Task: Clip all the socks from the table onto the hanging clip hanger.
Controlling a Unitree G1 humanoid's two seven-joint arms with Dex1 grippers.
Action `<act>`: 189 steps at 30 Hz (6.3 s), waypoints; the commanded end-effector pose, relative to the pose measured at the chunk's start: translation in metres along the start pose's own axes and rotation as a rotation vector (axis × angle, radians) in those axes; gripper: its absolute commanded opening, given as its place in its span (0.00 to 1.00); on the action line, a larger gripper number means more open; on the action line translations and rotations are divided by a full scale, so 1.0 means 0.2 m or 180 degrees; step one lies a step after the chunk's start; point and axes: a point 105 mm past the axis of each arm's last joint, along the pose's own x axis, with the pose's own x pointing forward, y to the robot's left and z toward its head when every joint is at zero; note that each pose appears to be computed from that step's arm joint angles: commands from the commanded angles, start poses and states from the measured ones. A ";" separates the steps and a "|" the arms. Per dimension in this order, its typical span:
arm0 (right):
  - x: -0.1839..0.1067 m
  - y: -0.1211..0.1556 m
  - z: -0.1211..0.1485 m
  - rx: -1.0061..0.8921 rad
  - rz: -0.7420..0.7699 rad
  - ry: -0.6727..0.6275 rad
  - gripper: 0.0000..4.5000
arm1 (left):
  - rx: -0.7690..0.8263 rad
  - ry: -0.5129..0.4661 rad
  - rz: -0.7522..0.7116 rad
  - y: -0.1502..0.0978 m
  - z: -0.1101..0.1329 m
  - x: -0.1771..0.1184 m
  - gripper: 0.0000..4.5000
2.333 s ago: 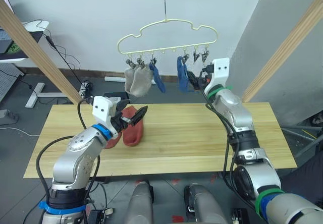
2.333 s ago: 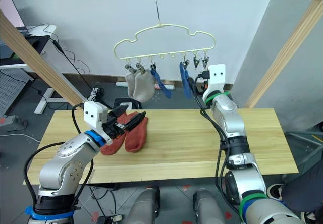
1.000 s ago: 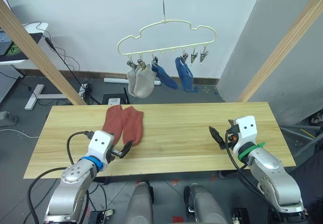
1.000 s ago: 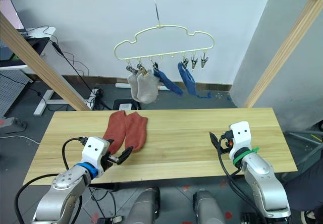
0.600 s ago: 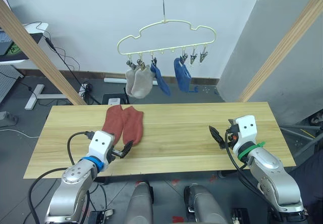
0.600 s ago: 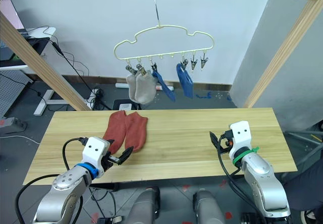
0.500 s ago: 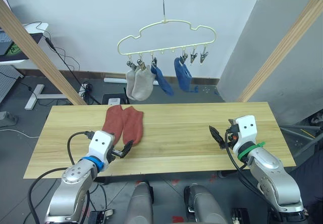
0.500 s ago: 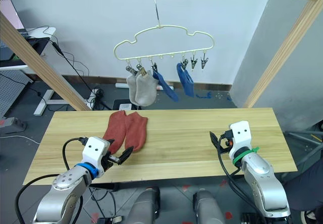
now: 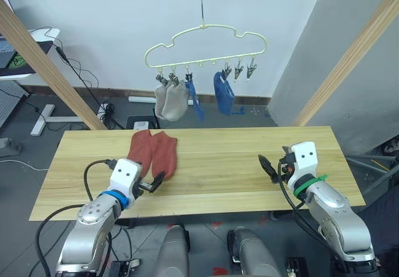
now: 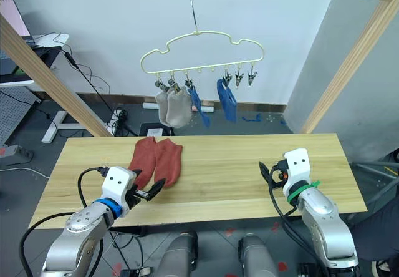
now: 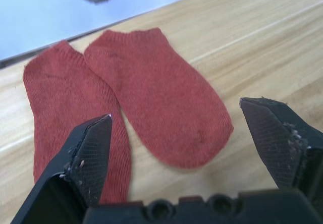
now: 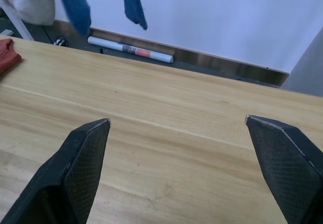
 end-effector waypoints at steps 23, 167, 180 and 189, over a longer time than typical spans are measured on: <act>-0.01 -0.06 0.04 -0.0099 -0.0119 -0.0075 1.00 | 0.0031 -0.0095 0.0028 0.01 0.03 0.00 1.00; 0.74 0.25 0.97 0.0574 -0.0182 -0.1575 0.52 | -0.0121 -0.1864 -0.1077 -0.19 0.79 -0.04 1.00; 0.76 0.26 0.97 0.0611 -0.0103 -0.1552 0.52 | -0.0114 -0.1851 -0.1042 -0.20 0.79 -0.05 1.00; 0.76 0.23 0.97 0.0615 -0.0125 -0.1564 0.02 | -0.0108 -0.1755 -0.1010 -0.20 0.76 -0.03 1.00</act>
